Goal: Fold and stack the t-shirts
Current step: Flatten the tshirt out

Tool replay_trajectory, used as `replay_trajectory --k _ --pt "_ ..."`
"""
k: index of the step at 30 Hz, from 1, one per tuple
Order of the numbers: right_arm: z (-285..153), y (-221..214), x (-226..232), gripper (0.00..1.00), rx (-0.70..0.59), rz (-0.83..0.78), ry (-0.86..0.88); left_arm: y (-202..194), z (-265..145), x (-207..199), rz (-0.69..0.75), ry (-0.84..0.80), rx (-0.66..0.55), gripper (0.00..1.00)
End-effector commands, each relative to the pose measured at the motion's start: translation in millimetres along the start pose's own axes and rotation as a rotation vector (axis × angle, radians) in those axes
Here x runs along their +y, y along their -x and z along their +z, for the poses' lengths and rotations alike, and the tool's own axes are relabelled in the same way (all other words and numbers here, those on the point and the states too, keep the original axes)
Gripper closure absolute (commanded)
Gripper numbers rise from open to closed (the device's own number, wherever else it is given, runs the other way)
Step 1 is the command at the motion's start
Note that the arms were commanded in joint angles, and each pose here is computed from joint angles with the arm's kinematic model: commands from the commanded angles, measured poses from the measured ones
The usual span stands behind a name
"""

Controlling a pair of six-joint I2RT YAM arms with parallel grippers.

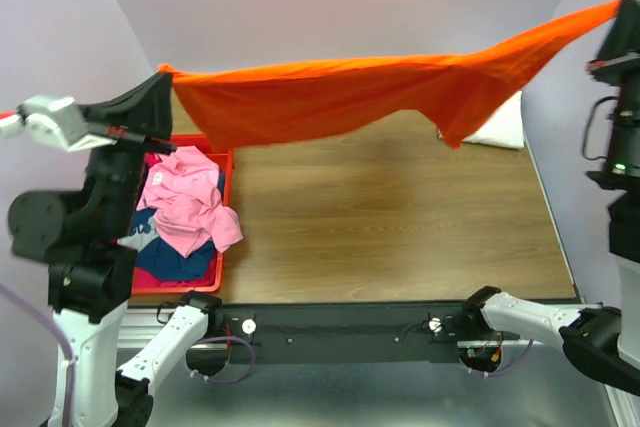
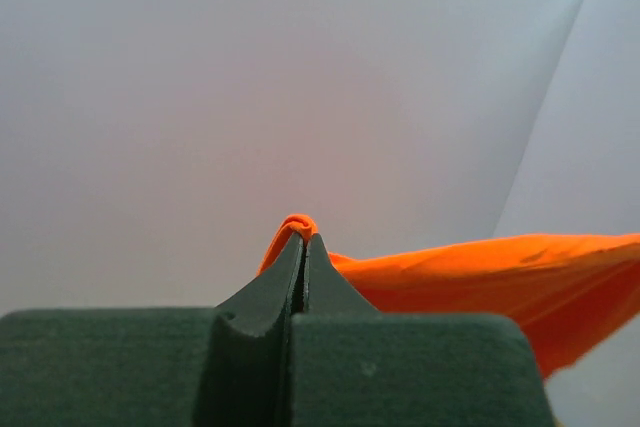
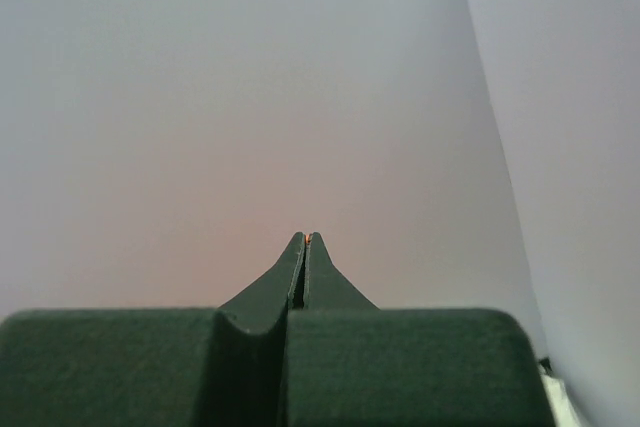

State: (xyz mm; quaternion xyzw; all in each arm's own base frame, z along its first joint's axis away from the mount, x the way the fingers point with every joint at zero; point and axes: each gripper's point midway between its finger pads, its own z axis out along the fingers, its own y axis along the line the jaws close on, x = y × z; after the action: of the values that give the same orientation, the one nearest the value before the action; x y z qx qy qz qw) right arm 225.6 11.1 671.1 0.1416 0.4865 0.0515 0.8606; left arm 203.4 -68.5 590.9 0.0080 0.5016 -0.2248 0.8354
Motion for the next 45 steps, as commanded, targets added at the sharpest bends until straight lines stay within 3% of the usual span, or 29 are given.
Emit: replay_trajectory --k 1,8,12,14,18,19,21,22,23,24,25,26,27,28,29,30,31,35,41,45 --pt "-3 32 1 1.0 -0.054 0.005 0.045 14 -16 8 0.038 0.055 -0.005 1.0" --pt "3 59 4 1.0 -0.112 -0.011 0.054 35 -17 -6 0.014 0.001 -0.064 1.0" --pt "22 36 22 0.99 -0.079 -0.06 0.065 20 -1 -13 -0.001 -0.059 -0.047 1.0" --pt "33 13 30 1.0 -0.048 -0.098 0.05 -7 17 -11 -0.014 -0.074 -0.008 1.0" --pt "64 -71 37 0.99 0.069 -0.262 -0.07 -88 59 9 -0.034 -0.038 0.137 1.0" --pt "75 -101 43 0.99 0.091 -0.296 -0.088 -132 73 23 -0.035 -0.002 0.22 1.0" --pt "94 -163 32 0.99 0.162 -0.338 -0.11 -179 89 41 -0.036 0.043 0.288 1.0" --pt "104 -215 27 0.99 0.233 -0.376 -0.116 -239 100 60 -0.047 0.082 0.393 1.0" --pt "118 -243 6 0.99 0.264 -0.369 -0.158 -271 103 75 -0.053 0.12 0.452 1.0" --pt "125 -272 -3 0.99 0.302 -0.38 -0.169 -335 105 96 -0.066 0.158 0.574 1.0" --pt "131 -299 -11 0.99 0.339 -0.392 -0.177 -329 110 97 -0.065 0.158 0.556 1.0" --pt "138 -360 -21 0.99 0.425 -0.433 -0.18 -398 105 118 -0.073 0.196 0.693 0.96" --pt "144 -387 -30 0.99 0.463 -0.432 -0.17 -423 106 127 -0.08 0.203 0.741 0.84" --pt "148 -414 -33 0.78 0.506 -0.447 -0.158 -468 109 135 -0.097 0.189 0.822 0.56" --pt "149 -439 -38 0.52 0.55 -0.463 -0.15 -486 108 134 -0.104 0.175 0.869 0.5" --pt "150 -481 -42 0.09 0.609 -0.486 -0.146 -494 114 128 -0.113 0.147 0.87 0.44" --pt "141 -501 -47 0.0 0.664 -0.511 -0.15 -511 110 129 -0.114 0.152 0.893 0.34" --pt "116 -543 -47 0.0 0.769 -0.477 -0.083 -517 106 120 -0.099 0.126 0.892 0.31" --pt "69 -544 -43 0.0 0.862 -0.364 -0.025 -514 75 105 -0.125 0.084 0.883 0.31" --pt "9 -551 -56 0.0 0.967 -0.27 -0.059 -524 52 83 -0.159 0.017 0.908 0.31"
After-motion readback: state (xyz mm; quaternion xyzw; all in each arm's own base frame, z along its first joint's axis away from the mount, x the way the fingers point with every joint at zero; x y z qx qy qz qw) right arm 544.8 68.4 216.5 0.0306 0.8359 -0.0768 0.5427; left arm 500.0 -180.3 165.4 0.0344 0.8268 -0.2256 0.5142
